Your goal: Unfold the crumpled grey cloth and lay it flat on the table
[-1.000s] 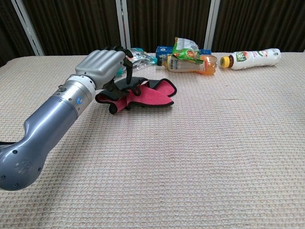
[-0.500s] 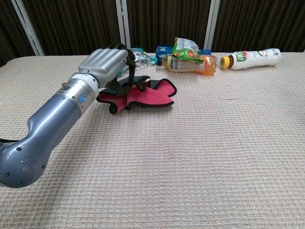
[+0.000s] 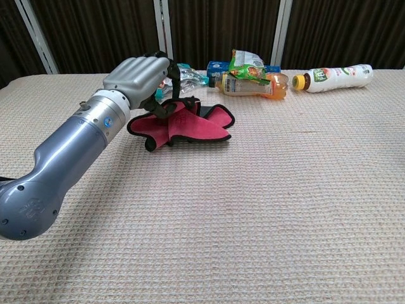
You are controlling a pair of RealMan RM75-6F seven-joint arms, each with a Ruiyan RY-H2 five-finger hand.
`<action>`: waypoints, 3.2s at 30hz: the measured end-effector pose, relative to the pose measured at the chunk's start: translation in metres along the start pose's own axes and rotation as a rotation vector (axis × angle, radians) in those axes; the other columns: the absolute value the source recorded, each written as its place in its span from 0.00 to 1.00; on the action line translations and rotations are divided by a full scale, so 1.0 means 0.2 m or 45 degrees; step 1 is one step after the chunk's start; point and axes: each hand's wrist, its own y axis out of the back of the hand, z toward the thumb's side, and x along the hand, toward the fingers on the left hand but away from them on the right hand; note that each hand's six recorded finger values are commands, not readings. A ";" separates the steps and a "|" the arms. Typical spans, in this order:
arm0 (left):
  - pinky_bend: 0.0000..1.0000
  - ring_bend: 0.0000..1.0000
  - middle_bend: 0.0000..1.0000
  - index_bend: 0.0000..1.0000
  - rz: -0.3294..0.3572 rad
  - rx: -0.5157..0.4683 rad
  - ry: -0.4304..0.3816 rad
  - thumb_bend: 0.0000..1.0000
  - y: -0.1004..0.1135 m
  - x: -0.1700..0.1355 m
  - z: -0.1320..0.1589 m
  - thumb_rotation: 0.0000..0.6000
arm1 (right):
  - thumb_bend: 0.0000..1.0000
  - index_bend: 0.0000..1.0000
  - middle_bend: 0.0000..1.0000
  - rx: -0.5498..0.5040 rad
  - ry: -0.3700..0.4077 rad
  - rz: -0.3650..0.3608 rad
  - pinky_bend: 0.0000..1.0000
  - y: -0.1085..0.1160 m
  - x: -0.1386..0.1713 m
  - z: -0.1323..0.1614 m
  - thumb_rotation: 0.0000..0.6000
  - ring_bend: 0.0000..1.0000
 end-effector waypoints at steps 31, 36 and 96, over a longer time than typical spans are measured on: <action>0.01 0.00 0.23 0.59 0.062 -0.495 -0.439 0.51 0.81 0.56 0.66 1.00 | 0.35 0.00 0.00 -0.091 -0.050 0.013 0.01 0.02 -0.27 0.06 1.00 0.00; 0.01 0.00 0.24 0.59 0.085 -0.574 -0.499 0.51 0.88 0.59 0.75 1.00 | 0.35 0.00 0.00 -0.094 -0.065 0.010 0.01 0.04 -0.30 0.06 1.00 0.00; 0.02 0.03 0.25 0.57 0.184 -0.031 -0.087 0.55 1.04 0.83 0.93 1.00 | 0.35 0.13 0.01 -0.515 -0.047 0.291 0.01 -0.16 -0.66 0.66 1.00 0.00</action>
